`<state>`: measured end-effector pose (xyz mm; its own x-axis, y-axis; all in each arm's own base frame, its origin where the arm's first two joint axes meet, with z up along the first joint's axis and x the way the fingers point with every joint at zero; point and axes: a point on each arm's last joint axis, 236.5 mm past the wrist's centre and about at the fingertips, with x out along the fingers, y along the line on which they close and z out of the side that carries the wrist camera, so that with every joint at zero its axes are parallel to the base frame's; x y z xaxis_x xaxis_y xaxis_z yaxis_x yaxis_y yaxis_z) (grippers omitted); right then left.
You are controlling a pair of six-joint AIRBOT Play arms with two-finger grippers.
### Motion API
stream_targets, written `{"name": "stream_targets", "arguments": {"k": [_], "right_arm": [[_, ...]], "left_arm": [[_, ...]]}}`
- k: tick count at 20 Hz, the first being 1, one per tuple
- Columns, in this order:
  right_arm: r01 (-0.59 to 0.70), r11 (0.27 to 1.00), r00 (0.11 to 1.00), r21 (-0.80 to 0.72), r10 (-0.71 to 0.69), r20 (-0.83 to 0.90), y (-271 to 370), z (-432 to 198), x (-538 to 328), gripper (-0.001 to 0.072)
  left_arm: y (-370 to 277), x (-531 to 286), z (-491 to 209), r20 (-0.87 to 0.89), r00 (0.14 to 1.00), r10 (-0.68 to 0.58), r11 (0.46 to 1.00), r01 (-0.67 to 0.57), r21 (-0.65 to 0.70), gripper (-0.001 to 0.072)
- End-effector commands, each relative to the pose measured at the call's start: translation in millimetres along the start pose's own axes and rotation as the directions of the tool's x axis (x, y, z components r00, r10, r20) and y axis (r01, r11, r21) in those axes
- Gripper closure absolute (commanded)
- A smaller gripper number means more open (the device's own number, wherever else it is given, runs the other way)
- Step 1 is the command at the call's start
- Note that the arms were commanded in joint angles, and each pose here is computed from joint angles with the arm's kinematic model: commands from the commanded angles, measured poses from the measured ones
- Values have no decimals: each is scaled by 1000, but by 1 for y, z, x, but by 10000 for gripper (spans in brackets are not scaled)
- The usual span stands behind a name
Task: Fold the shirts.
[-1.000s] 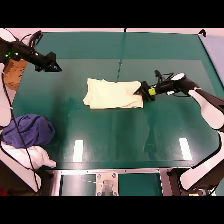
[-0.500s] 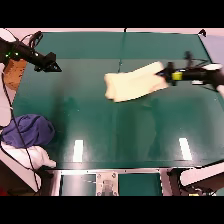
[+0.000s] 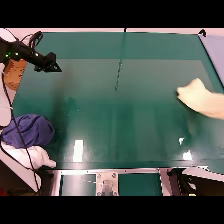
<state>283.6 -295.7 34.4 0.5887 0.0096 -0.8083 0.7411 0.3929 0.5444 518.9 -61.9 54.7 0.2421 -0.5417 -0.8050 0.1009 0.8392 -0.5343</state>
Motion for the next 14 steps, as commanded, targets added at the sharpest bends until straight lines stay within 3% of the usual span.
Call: {"name": "stream_targets", "arguments": {"k": [1, 4, 8, 9, 10, 11, 14], "right_arm": [[109, 969, 994, 221, -112, 0, -113, -28, -17, 699], [190, 924, 982, 331, -185, -47, -169, -69, -1, 699], [214, 903, 977, 373, -198, -82, -184, -95, 13, 695], [209, 903, 978, 375, -182, -106, -180, -100, 13, 554], [205, 902, 977, 380, -162, -142, -175, -108, 11, 315], [221, 890, 969, 398, -154, -193, -171, -116, 5, 207], [371, 815, 904, 445, -207, -374, -168, -133, -41, 232]], "left_arm": [[0, 0, 0, 0, 1000, 0, 1000, 0, -1, 683], [0, 0, 0, -1, 1000, 0, 1000, 0, -4, 683], [0, 0, 0, -2, 1000, -2, 1000, 2, -4, 683], [0, 0, -1, -6, 1000, -4, 1000, 4, -4, 683], [-1, 0, -2, -10, 1000, -5, 1000, 5, -3, 683], [-1, 0, -3, -14, 1000, -7, 1000, 7, -3, 684], [-8, -2, -5, -19, 999, -31, 1000, 31, 2, 684]]}}
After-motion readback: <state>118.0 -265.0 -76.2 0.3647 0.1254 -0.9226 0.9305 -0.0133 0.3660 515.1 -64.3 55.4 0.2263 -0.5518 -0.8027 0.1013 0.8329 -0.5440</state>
